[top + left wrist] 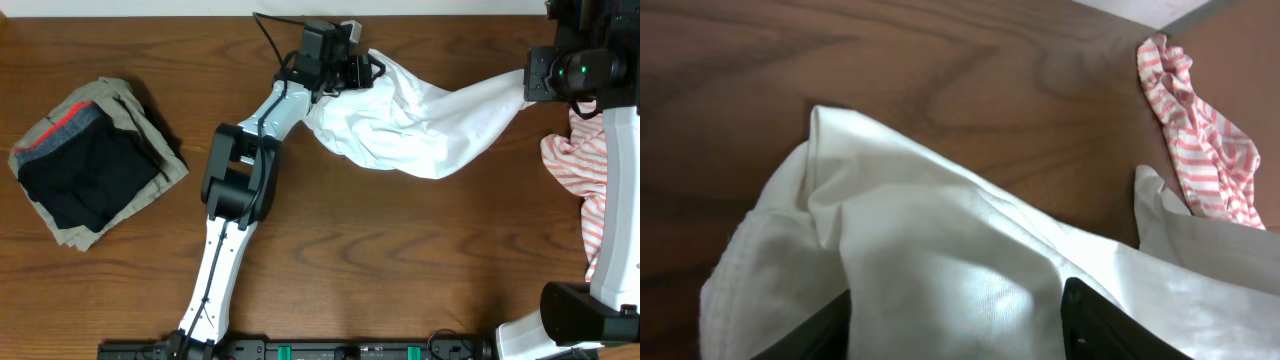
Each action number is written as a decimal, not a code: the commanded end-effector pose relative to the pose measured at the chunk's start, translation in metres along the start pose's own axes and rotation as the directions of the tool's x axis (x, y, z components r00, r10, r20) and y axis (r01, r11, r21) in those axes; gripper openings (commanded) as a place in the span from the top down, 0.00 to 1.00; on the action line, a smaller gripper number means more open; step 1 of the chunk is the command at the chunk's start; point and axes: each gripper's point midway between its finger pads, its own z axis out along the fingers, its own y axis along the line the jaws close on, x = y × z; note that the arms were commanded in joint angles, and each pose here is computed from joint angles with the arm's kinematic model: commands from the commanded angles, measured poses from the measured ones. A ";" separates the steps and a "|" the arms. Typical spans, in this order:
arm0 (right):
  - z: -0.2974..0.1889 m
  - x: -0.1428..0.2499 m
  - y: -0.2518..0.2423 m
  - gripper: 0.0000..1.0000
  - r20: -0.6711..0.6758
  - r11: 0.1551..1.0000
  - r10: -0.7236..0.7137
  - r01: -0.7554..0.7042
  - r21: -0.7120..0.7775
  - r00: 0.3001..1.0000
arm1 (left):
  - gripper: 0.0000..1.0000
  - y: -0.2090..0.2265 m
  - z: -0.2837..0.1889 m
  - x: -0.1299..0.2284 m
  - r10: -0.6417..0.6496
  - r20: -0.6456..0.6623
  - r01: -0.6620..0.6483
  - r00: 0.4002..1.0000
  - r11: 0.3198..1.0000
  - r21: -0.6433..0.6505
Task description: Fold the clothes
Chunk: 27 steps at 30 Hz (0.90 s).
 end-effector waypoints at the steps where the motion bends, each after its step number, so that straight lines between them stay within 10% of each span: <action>1: 0.001 0.000 0.005 0.99 -0.004 1.000 0.005 -0.005 -0.008 1.000 | 0.41 0.008 -0.003 -0.006 -0.012 0.016 0.012 1.000 1.000 -0.009; 10: 0.001 0.000 0.004 0.99 -0.004 1.000 0.005 -0.005 -0.008 1.000 | 0.91 0.001 -0.016 -0.028 -0.039 0.050 0.036 0.998 0.997 0.062; 27: 0.001 0.000 0.003 0.99 -0.003 1.000 0.005 -0.005 -0.001 1.000 | 0.94 -0.104 -0.098 -0.106 0.112 0.177 -0.146 0.978 0.971 0.190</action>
